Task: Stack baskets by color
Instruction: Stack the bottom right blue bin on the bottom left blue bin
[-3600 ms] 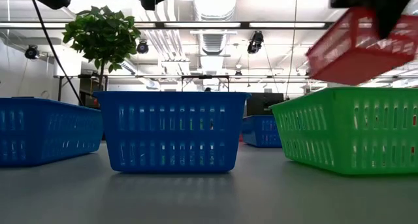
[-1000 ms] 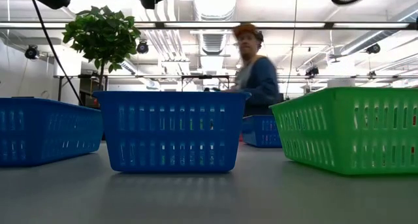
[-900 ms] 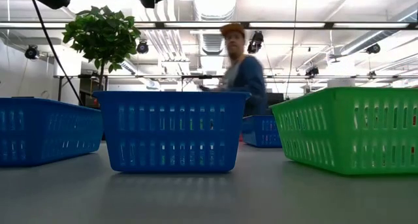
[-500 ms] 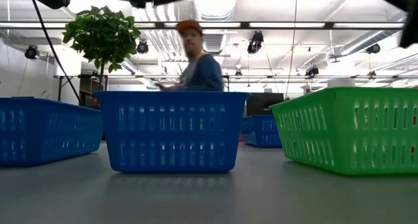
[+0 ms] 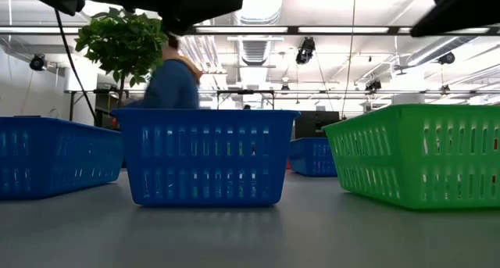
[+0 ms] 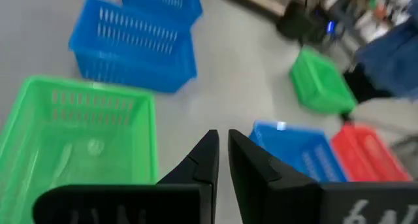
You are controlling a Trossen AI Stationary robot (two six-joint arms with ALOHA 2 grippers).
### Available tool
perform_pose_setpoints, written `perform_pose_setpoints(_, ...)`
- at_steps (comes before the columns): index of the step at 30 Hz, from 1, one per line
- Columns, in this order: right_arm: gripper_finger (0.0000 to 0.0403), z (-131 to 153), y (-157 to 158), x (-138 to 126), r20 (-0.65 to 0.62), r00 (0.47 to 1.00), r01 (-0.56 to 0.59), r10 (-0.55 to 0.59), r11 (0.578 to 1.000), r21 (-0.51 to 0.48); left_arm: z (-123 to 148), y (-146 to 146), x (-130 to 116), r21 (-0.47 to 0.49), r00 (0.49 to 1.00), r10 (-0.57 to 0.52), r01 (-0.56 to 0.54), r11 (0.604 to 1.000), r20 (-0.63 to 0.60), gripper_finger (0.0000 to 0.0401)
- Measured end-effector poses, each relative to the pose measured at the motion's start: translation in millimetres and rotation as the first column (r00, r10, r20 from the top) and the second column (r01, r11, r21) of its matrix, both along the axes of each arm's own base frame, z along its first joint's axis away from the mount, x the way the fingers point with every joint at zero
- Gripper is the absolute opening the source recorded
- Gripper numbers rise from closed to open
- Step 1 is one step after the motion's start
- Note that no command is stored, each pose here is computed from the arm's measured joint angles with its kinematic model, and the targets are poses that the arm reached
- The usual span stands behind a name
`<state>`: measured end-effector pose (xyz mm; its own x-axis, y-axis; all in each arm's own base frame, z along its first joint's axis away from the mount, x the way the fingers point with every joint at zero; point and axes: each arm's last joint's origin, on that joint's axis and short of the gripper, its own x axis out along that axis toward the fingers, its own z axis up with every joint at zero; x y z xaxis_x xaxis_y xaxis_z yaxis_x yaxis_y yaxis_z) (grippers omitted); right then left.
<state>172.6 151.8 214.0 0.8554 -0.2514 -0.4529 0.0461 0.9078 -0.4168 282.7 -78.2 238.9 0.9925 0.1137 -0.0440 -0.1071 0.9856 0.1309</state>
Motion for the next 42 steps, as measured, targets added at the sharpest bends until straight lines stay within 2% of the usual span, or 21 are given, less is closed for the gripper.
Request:
perform_pose_setpoints(4,0.0026,9,-13,4,0.139,0.986,-0.094,0.090,0.995,0.021,-4,-6,12,-0.024,0.998,-0.002,0.001,1.000,-0.062,0.0093)
perform_pose_setpoints(8,0.0027,11,-27,7,0.260,0.935,-0.265,0.242,0.963,0.057,-2,-10,26,-0.053,0.967,0.013,-0.027,0.998,-0.255,0.0093)
perform_pose_setpoints(11,0.0027,12,-37,6,0.323,0.903,-0.309,0.284,0.951,0.028,-3,-16,29,-0.051,0.892,0.017,-0.045,0.998,-0.451,0.0093)
perform_pose_setpoints(16,0.0027,16,-46,4,0.340,0.894,-0.296,0.292,0.954,-0.043,8,-37,27,-0.148,0.712,-0.119,0.021,0.989,-0.692,0.0093)
perform_pose_setpoints(19,0.0027,22,-48,2,0.358,0.883,-0.300,0.305,0.951,-0.071,22,-54,28,-0.214,0.655,-0.204,0.066,0.975,-0.727,0.0093)
perform_pose_setpoints(21,0.0027,27,-49,0,0.368,0.874,-0.302,0.317,0.948,-0.097,34,-67,33,-0.253,0.666,-0.259,0.107,0.961,-0.700,0.0093)
perform_pose_setpoints(25,0.0028,38,-51,-3,0.388,0.857,-0.302,0.340,0.940,-0.157,44,-89,42,-0.296,0.675,-0.299,0.124,0.947,-0.674,0.0093)
perform_pose_setpoints(29,0.0028,48,-53,-6,0.402,0.842,-0.296,0.361,0.931,-0.215,37,-108,55,-0.317,0.657,-0.296,0.091,0.944,-0.694,0.0093)
perform_pose_setpoints(35,0.0028,61,-57,-12,0.428,0.812,-0.299,0.397,0.913,-0.279,18,-125,70,-0.302,0.553,-0.246,-0.012,0.953,-0.796,0.0093)
perform_pose_setpoints(42,0.0028,64,-60,-17,0.428,0.805,-0.299,0.412,0.903,-0.307,-4,-134,86,-0.279,0.507,-0.216,-0.051,0.959,-0.834,0.0093)
